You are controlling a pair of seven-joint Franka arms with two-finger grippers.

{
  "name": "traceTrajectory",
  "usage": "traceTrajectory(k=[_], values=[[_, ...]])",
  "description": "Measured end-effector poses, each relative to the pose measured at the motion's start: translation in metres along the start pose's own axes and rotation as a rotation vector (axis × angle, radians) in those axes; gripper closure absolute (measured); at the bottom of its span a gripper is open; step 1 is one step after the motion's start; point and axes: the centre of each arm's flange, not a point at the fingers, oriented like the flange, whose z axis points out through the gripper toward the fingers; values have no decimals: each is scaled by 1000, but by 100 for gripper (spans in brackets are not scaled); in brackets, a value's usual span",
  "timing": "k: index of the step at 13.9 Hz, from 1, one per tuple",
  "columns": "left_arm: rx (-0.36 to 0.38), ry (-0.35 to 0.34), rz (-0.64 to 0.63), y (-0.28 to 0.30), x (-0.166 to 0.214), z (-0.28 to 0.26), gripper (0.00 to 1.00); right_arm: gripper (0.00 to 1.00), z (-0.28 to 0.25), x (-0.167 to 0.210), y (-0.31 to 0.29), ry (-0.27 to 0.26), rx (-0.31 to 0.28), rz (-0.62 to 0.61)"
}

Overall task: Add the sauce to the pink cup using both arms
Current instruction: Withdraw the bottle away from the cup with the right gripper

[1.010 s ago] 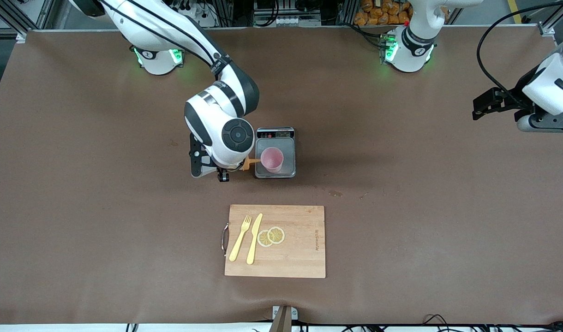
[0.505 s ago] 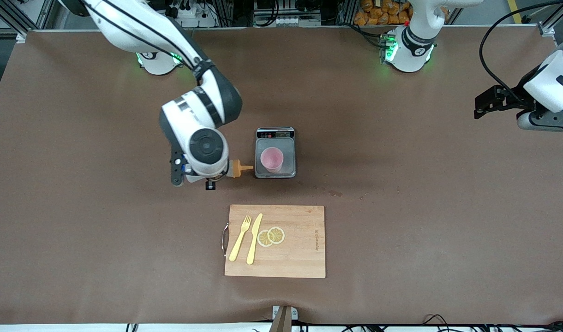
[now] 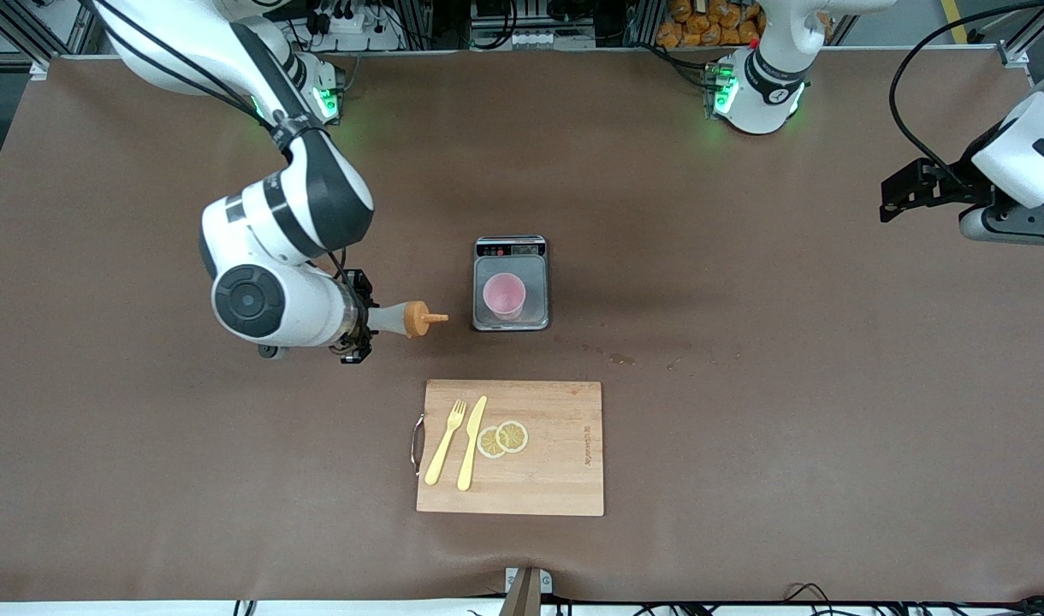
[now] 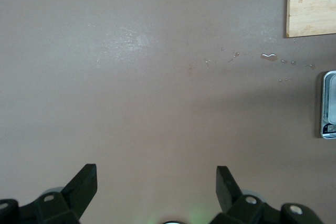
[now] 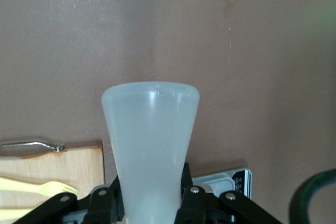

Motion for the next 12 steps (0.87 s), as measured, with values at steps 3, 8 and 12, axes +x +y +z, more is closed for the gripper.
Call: traceTrajectory(k=[3,8,12], values=[[0,0,1,0,0,0,0,60,-22,42,-12,-156,-21,-14],[0,0,1,1,0,0,0,60,-40,133,-25,-392,-85,-84],[0,0,0,0,0,0,0,60,-46,216,-26,-545,-96,-158]])
